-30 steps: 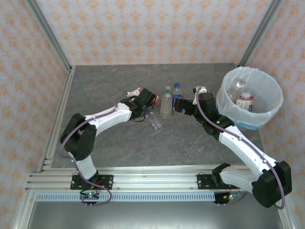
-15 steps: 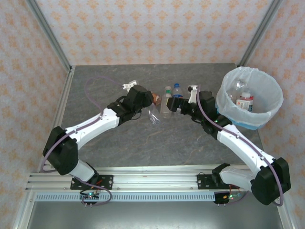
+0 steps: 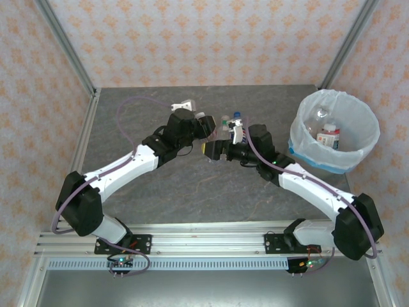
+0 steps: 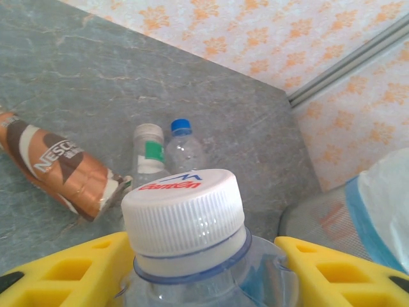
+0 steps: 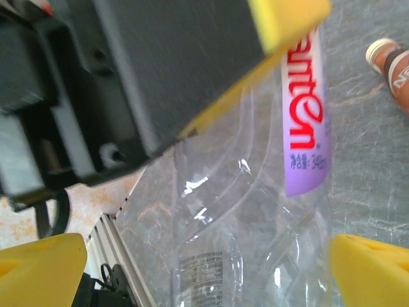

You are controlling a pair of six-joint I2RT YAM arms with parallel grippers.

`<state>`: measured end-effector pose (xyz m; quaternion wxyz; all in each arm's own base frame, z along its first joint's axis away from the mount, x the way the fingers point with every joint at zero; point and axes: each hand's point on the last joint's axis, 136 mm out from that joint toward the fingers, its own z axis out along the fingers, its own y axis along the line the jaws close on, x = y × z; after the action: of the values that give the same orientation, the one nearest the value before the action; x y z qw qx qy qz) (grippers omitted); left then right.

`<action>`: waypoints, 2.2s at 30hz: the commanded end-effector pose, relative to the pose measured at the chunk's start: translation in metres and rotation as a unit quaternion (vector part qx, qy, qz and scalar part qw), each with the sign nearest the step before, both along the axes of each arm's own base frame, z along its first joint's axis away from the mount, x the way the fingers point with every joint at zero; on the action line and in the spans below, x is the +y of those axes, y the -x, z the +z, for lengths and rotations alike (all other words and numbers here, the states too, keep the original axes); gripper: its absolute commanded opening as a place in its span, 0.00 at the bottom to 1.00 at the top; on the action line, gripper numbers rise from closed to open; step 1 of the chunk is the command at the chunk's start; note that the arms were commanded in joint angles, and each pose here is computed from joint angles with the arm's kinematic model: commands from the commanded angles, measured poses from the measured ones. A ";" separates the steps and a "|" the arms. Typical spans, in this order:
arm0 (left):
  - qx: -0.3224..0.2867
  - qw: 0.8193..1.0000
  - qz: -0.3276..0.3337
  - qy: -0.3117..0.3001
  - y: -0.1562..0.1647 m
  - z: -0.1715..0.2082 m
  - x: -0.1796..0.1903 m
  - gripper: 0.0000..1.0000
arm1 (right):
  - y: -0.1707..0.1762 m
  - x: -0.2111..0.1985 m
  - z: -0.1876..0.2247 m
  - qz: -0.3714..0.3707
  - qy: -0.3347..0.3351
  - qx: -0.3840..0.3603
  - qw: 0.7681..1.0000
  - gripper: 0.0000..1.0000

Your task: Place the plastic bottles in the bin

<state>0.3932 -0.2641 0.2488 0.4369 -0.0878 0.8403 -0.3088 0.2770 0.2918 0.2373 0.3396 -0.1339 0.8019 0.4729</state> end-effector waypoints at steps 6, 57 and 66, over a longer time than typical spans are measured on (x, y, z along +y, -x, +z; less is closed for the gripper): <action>-0.072 0.996 -0.036 0.027 0.005 0.053 -0.010 0.45 | 0.005 0.014 0.010 0.038 -0.015 -0.007 0.999 0.96; -0.050 0.986 -0.089 0.130 0.018 0.085 -0.003 1.00 | -0.032 -0.008 -0.025 -0.083 0.058 -0.031 0.994 0.35; -0.076 0.992 -0.044 0.096 0.022 0.083 0.027 1.00 | -0.041 -0.025 -0.023 -0.130 0.085 -0.051 0.987 0.36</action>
<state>0.3706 -0.2524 0.3245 0.4412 -0.0647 0.7840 -0.4318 0.3124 0.2795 0.2023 0.3884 -0.0890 0.8386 0.3716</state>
